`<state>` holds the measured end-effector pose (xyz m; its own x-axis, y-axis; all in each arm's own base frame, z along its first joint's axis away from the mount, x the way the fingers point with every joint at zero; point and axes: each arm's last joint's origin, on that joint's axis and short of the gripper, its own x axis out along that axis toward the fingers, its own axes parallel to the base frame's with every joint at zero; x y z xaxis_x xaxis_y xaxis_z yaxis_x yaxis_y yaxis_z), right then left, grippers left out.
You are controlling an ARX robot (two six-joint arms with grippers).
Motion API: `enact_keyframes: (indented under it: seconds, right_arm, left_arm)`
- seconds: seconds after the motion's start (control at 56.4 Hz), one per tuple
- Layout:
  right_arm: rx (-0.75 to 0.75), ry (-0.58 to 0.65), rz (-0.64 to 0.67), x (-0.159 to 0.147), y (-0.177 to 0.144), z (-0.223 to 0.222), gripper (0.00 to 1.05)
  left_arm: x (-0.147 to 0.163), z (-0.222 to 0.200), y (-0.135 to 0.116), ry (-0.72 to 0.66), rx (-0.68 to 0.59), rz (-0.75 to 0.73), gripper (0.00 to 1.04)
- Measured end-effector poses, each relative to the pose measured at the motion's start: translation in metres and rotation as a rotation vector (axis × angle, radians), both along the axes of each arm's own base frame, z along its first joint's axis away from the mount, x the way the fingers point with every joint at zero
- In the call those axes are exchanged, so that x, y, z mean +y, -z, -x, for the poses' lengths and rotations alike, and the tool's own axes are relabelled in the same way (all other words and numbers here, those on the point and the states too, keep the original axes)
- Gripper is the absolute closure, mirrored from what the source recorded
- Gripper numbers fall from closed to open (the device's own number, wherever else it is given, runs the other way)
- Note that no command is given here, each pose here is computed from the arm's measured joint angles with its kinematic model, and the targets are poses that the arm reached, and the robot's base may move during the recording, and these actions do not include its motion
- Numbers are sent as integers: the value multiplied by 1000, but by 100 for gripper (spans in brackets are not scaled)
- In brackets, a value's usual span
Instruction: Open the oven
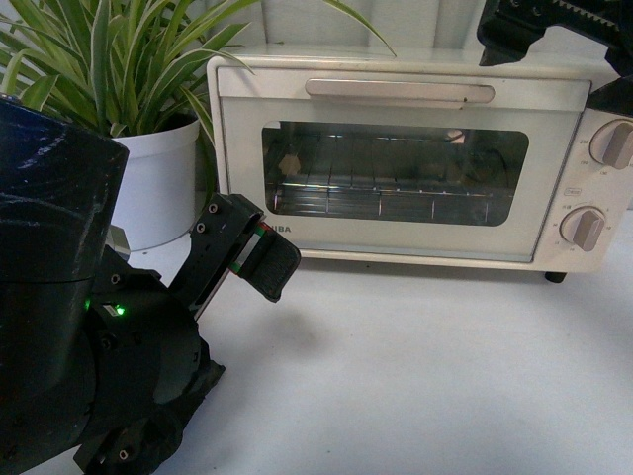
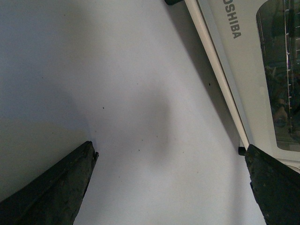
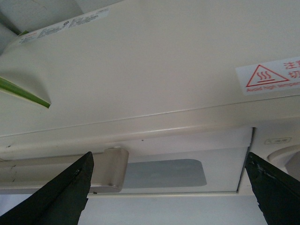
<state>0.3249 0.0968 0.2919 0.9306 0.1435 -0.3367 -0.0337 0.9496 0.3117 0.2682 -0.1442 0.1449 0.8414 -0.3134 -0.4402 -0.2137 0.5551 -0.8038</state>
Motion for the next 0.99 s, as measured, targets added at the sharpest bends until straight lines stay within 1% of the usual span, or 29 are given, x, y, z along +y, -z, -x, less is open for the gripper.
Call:
enact_keyframes:
  seconds: [0.514,0.798,0.993]
  right_arm:
    - [39,26,20,22,4,-15,9]
    - [55,36,26,23,6,-18,9]
    - [70,-1,26,21,8,-15,9]
  left_arm:
    - [0,0,-1,4,-1,3,7]
    - [0,0,-1,4,-1,4,7]
    - [0,0,-1,3,0,7,7]
